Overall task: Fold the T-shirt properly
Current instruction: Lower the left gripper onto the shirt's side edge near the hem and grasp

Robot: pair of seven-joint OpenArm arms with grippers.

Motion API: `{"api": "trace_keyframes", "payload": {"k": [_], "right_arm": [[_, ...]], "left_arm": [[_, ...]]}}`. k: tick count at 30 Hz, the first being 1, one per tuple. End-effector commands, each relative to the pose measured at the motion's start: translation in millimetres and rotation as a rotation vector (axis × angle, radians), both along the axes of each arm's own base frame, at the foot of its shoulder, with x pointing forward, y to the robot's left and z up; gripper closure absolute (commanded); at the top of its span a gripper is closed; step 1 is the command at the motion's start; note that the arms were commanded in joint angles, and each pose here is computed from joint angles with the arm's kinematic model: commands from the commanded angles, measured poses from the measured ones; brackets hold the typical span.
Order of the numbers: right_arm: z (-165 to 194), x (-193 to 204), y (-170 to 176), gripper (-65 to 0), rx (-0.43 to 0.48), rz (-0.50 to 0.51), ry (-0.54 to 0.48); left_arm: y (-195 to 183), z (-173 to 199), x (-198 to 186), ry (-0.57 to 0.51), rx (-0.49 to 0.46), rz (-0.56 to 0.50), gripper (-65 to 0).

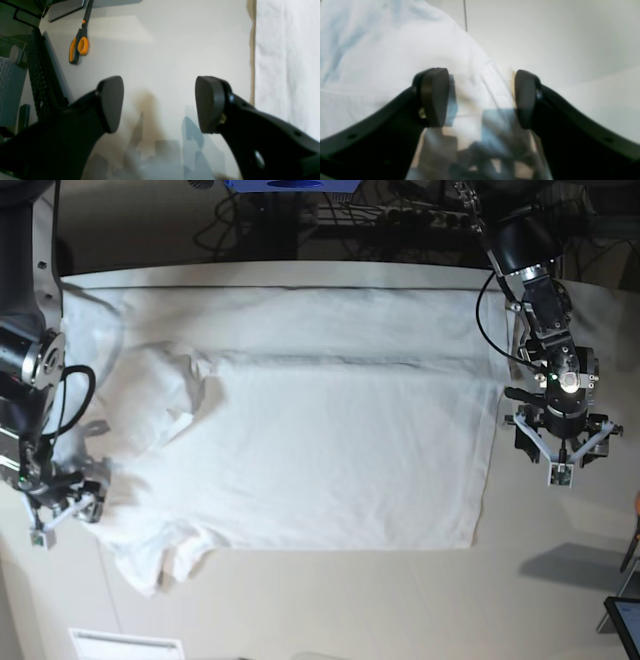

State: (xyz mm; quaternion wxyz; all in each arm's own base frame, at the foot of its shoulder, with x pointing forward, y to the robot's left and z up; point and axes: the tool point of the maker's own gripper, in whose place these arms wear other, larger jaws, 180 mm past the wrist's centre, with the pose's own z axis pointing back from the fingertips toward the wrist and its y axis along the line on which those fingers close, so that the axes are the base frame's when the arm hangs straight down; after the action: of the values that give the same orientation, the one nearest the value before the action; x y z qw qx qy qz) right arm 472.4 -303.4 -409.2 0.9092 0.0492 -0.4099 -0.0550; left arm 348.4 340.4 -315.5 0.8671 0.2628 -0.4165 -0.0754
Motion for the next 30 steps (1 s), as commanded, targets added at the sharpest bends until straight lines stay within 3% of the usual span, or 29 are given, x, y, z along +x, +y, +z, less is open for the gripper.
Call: {"api": "trace_keyframes", "payload": {"k": [1, 8, 13, 18, 23, 25, 30], "right_arm": [[19, 13, -5, -32.5, -0.005, -0.004, -0.050], [13, 14, 9, -1.6, 0.011, 0.010, -0.044], [12, 13, 10, -1.6, 0.012, 0.012, -0.043], [11, 13, 11, -1.6, 0.013, 0.013, -0.041], [12, 12, 7, -1.6, 0.009, 0.009, -0.040], [12, 12, 7, -1.6, 0.009, 0.009, -0.040], [11, 11, 6, -1.6, 0.008, 0.011, -0.038]], "left_arm": [[5, 18, 9, -0.054, 0.019, 0.002, -44.2], [7, 13, 24, -0.050, -0.021, 0.019, -44.3], [5, 3, 64, -0.041, -0.126, 0.044, -44.3], [-20, -2, 119, -0.064, -0.384, 0.036, -44.5], [-44, -21, 156, -0.001, -0.591, 0.042, -44.5], [-53, -25, 168, -0.012, -0.629, 0.036, -44.5], [-44, -41, 173, -0.024, -0.669, 0.148, -44.5]]}}
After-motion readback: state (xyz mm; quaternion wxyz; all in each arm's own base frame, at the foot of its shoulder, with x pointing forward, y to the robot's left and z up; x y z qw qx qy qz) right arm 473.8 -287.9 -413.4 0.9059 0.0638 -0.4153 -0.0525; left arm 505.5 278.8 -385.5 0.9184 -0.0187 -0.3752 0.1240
